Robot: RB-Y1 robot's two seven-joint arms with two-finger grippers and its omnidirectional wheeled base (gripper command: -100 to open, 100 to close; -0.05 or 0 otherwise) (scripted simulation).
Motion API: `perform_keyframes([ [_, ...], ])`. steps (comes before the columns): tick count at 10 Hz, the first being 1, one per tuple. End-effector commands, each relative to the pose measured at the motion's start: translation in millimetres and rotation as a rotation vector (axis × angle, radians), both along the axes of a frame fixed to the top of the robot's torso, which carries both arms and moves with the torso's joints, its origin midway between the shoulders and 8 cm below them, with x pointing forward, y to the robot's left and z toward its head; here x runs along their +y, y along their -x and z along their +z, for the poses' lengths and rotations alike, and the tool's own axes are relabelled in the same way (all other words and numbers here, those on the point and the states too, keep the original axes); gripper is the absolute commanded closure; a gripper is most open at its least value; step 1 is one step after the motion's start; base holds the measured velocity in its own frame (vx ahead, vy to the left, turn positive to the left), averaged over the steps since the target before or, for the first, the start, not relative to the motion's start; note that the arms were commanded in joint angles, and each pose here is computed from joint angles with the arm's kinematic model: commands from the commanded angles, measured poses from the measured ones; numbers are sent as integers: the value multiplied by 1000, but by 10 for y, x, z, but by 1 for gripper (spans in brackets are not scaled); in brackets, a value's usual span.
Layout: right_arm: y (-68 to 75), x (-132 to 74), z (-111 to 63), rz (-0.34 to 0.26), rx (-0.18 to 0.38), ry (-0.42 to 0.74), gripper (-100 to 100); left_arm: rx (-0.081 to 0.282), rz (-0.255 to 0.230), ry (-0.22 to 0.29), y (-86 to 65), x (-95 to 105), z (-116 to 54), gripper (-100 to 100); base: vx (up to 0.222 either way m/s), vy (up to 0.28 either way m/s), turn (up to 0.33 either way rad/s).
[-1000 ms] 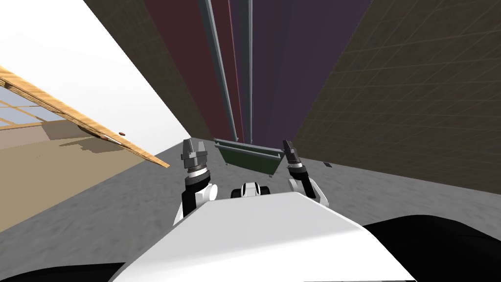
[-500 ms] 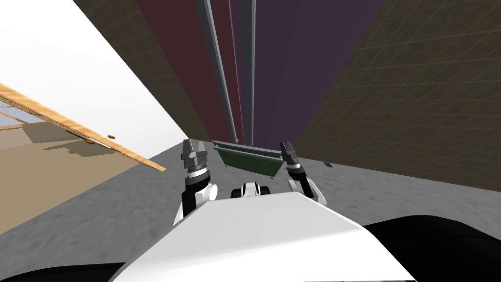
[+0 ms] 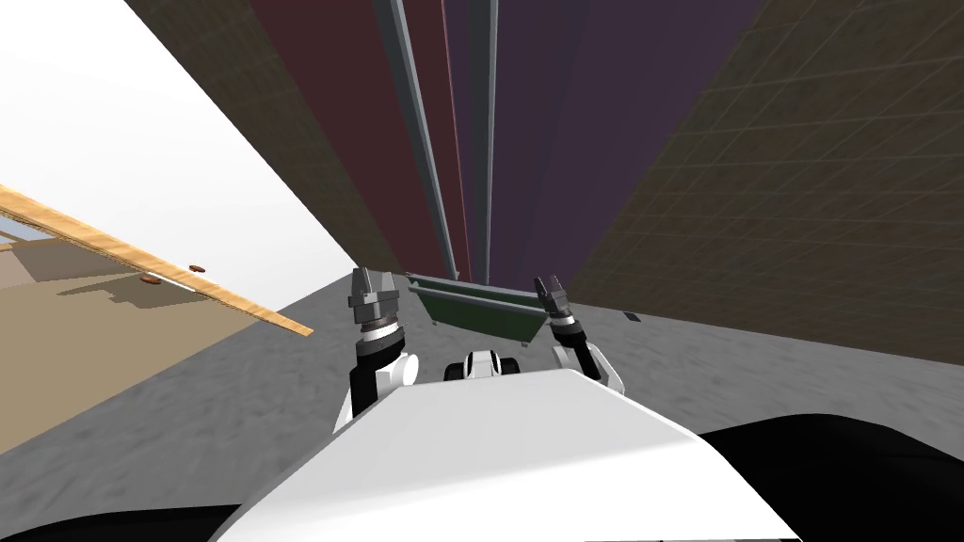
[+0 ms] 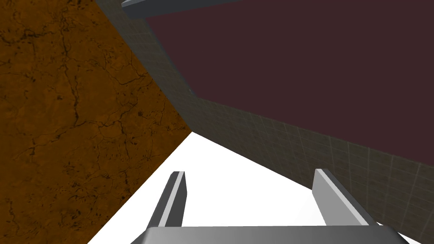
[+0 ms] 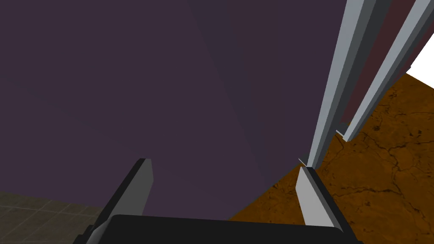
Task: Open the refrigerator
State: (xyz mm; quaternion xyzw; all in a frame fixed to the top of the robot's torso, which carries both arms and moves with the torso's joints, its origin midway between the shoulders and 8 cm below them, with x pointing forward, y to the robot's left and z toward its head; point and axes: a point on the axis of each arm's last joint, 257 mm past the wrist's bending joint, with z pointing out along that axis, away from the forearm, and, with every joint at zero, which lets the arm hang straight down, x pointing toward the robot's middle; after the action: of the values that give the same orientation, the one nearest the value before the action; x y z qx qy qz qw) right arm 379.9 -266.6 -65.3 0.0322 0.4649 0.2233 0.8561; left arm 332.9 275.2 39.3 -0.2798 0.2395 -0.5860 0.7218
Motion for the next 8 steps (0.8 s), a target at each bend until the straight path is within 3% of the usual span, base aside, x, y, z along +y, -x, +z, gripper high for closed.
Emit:
perform_keyframes([
  [1, 1, 14, -49, -29, -4, 53, -100, 0, 0, 0, 0, 0, 0, 0, 45, 18, 2],
  [2, -19, 35, -163, -42, 3, 94, -100, 0, 0, 0, 0, 0, 1, 0, 79, 26, -67],
  [4, -19, 35, -163, -63, -3, 124, -100, 0, 0, 0, 0, 0, 0, 0, 62, 35, -22],
  [5, -38, 59, -277, -75, 4, 165, -100, 0, 0, 0, 0, 0, 1, 0, 71, 33, -74],
  [7, -38, 59, -277, -95, -3, 196, -100, 0, 0, 0, 0, 0, 0, 0, 55, 39, -18],
  [8, -54, 86, -391, -106, 3, 235, -100, 0, 0, 0, 0, 0, 1, 0, 82, 46, -59],
])
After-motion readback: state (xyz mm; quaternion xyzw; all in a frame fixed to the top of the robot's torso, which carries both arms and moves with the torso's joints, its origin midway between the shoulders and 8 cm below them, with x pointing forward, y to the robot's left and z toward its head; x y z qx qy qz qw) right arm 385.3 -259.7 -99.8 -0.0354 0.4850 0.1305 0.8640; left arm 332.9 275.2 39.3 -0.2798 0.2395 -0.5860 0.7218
